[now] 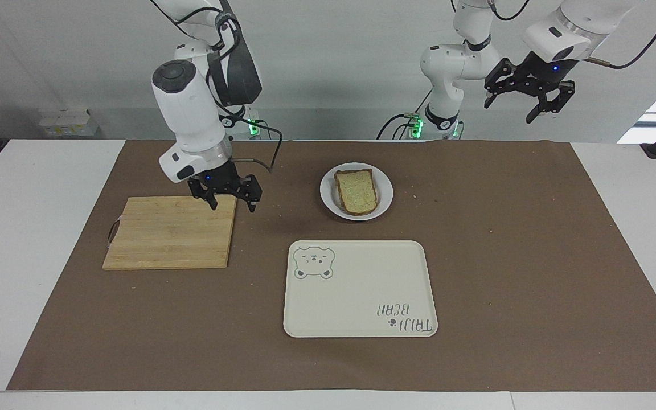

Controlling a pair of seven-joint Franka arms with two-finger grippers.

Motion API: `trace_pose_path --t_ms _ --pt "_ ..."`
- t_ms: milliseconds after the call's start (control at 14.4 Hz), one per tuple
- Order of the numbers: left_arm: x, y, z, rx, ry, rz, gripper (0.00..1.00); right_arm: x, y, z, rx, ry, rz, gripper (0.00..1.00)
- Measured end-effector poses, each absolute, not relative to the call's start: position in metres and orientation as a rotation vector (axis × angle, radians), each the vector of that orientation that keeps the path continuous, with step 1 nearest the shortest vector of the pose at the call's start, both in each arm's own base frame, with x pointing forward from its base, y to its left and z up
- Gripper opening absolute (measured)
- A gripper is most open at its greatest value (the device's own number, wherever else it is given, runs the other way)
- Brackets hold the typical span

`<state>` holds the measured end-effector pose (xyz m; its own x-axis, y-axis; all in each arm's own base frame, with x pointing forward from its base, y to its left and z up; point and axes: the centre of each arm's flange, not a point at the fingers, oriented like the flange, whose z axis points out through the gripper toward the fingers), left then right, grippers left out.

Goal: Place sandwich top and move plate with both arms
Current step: 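Open the right gripper and withdraw it while the left gripper reaches in, then grasp the white plate rim with the left gripper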

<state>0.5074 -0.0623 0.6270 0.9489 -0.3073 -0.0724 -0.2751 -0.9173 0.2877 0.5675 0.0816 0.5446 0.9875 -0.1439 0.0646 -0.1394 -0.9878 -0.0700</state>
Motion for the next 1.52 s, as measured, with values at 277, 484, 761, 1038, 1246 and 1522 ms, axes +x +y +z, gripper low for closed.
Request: trace_pose_path --t_ms 277,484,761,1038,1246,1522 --pt "0.495 -0.047 0.533 2.687 -0.212 -0.13 1.0 0.544 0.038 0.591 -3.082 0.207 -0.091 1.0" --pt "0.474 -0.053 0.478 2.595 -0.053 -0.06 1.0 0.538 0.019 0.616 -3.082 0.237 -0.065 1.0" --pt "0.456 -0.055 0.428 2.488 0.119 -0.038 0.96 0.527 0.0 0.648 -3.08 0.257 -0.047 1.0" --pt "0.429 -0.079 0.371 2.446 0.126 -0.03 0.8 0.52 -0.009 0.658 -3.077 0.273 -0.059 1.0" --pt "0.42 -0.109 0.345 2.418 0.157 -0.041 0.58 0.519 -0.009 0.662 -3.086 0.226 -0.071 1.0" --pt "0.406 -0.163 0.311 2.44 0.17 -0.038 0.59 0.517 -0.013 0.667 -3.114 0.159 -0.09 1.0"
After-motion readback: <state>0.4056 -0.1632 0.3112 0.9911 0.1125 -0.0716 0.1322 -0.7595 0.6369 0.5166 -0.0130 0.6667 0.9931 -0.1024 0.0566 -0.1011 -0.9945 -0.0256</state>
